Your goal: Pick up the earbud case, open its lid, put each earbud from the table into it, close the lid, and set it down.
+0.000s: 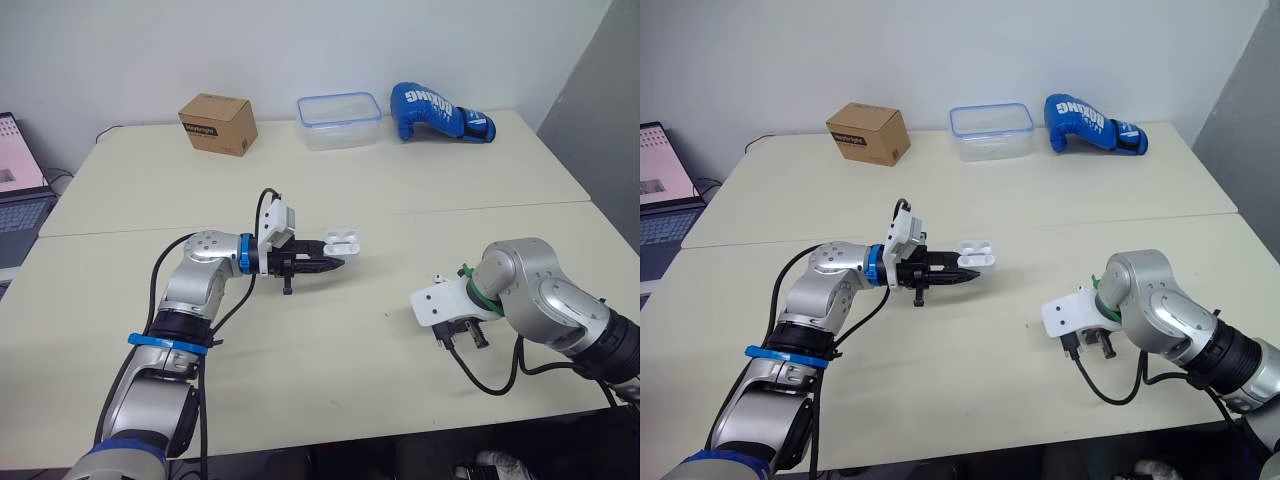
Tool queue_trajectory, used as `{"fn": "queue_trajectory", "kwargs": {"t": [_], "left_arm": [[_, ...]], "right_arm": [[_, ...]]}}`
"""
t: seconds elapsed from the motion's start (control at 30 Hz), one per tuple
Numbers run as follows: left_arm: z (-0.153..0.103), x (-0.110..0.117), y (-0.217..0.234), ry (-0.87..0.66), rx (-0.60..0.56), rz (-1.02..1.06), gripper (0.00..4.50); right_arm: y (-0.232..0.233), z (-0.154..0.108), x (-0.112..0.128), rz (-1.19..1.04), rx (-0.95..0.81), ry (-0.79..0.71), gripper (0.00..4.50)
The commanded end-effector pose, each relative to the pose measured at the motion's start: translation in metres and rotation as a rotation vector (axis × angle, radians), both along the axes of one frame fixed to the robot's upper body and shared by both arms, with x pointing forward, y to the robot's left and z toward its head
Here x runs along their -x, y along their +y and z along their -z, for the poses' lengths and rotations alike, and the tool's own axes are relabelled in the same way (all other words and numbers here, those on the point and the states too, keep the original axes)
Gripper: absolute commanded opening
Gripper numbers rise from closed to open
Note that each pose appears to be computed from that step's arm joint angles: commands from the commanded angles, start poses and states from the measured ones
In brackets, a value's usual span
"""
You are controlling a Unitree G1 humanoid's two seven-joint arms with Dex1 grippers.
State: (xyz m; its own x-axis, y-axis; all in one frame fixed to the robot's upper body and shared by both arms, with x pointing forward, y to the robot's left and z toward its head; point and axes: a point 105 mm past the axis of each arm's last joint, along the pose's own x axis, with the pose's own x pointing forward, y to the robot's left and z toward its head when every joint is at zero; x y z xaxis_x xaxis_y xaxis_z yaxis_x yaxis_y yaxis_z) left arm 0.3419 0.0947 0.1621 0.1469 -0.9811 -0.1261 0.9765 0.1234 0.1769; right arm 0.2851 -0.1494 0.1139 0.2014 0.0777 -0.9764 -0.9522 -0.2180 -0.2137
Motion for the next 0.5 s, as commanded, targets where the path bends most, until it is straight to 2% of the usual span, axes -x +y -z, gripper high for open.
{"fn": "queue_trajectory", "kwargs": {"t": [0.03, 0.27, 0.43, 0.5], "left_arm": [[-0.01, 0.002, -0.003, -0.057, 0.002, 0.014, 0.79], [-0.009, 0.003, -0.002, -0.055, 0.006, 0.006, 0.79], [-0.01, 0.002, 0.001, -0.048, 0.027, -0.014, 0.79], [-0.01, 0.001, 0.003, -0.031, 0.046, -0.02, 0.79]], "right_arm": [[-0.004, -0.003, 0.006, -0.002, 0.028, 0.039, 0.36], [-0.005, -0.014, 0.006, 0.04, -0.024, 0.024, 0.36], [-0.004, -0.034, 0.007, 0.14, -0.203, -0.004, 0.36], [0.001, -0.043, 0.006, 0.213, -0.349, 0.0, 0.36]]}}
